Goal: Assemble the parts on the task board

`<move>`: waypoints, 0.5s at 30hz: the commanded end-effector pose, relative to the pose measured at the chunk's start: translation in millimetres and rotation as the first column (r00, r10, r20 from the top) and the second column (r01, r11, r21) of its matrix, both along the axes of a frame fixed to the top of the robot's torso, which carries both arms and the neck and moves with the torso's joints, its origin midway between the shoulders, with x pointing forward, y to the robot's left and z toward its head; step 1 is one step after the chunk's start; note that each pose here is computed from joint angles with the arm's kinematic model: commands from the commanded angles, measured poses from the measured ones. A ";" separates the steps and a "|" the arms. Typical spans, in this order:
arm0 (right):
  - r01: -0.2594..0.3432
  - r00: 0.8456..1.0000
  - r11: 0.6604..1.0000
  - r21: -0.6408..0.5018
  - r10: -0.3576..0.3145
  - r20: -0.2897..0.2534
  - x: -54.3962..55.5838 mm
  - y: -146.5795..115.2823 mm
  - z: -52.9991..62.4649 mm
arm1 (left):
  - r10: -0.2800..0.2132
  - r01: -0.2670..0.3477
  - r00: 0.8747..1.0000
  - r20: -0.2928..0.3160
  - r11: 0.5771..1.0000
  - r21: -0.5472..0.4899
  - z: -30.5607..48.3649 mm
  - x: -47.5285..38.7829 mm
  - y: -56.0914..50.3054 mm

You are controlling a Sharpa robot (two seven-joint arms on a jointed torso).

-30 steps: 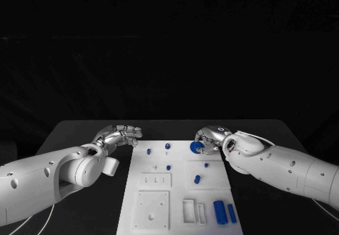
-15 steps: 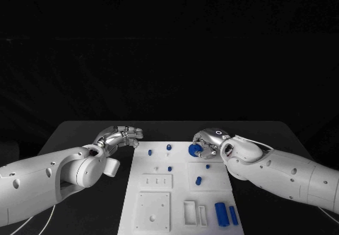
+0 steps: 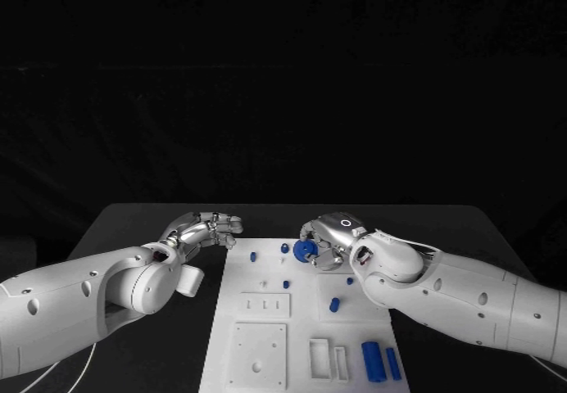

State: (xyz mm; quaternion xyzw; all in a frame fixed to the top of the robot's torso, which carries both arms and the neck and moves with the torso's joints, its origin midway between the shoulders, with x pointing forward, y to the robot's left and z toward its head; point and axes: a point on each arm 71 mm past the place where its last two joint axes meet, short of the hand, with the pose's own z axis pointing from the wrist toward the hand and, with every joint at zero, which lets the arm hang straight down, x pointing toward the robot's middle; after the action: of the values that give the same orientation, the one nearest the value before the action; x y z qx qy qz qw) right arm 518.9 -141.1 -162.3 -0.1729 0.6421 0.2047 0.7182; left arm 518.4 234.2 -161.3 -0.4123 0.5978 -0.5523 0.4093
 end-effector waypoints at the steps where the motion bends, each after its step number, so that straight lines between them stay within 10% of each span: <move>1: -0.024 0.997 0.999 -0.021 0.025 0.068 -3.4 12.1 4.3 | -0.008 0.008 1.000 0.010 1.000 -0.002 2.1 -0.1 -1.3; 15: -0.075 0.994 0.996 -0.041 0.078 0.081 -1.8 49.4 -1.8 | -0.013 0.013 1.000 0.010 1.000 -0.004 2.4 -0.6 -4.1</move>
State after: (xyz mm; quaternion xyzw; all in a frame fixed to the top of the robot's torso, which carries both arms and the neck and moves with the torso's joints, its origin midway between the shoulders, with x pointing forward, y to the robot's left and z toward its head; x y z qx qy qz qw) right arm 517.3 -93.4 -164.3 -0.2079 0.6173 0.2181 0.7268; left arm 517.7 232.8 -161.2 -0.4116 0.5984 -0.5532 0.4080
